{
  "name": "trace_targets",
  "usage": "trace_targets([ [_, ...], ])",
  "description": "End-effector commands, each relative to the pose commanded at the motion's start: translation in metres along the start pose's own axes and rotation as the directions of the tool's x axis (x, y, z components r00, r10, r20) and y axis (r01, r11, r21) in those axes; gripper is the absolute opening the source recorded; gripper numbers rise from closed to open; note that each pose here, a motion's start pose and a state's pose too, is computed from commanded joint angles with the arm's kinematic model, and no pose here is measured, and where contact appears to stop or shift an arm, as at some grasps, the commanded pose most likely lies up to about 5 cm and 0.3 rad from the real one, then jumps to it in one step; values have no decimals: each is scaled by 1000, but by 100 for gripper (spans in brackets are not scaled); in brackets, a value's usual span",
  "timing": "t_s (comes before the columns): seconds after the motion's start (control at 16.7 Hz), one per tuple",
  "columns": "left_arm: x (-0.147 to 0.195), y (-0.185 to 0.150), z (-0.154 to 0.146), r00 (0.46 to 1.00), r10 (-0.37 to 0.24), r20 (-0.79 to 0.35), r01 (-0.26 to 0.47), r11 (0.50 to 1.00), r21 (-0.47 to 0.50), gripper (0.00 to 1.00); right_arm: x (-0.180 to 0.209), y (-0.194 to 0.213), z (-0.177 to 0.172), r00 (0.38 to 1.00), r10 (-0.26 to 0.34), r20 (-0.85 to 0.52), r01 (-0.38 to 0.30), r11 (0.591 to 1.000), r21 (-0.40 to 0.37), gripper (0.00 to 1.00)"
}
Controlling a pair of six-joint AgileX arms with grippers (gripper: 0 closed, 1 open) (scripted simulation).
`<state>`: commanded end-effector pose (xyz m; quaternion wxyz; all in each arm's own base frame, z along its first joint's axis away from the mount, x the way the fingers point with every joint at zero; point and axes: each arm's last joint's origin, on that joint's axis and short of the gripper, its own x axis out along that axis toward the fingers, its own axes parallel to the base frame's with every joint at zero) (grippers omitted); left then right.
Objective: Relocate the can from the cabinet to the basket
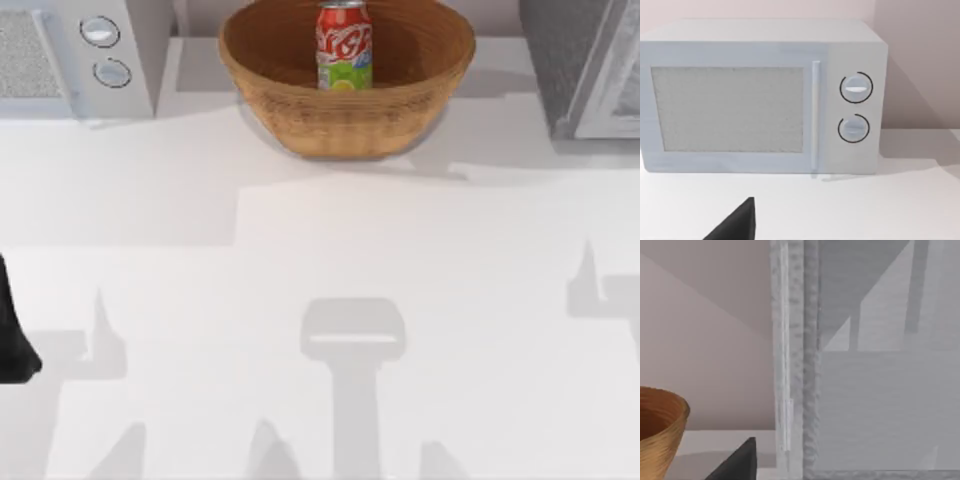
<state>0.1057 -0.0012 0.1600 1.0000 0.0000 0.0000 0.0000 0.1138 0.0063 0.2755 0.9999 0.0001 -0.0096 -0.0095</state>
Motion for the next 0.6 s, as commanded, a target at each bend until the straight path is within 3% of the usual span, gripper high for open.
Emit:
trace_targets([
  [0.3,0,0,0,1000,0,0,0,1000,0,100,-10,-6,-89,1000,13,-15,-13,1000,0,100],
  [0.6,0,0,0,1000,0,0,0,1000,0,100,-10,-8,-115,1000,19,-19,-19,1000,0,100],
])
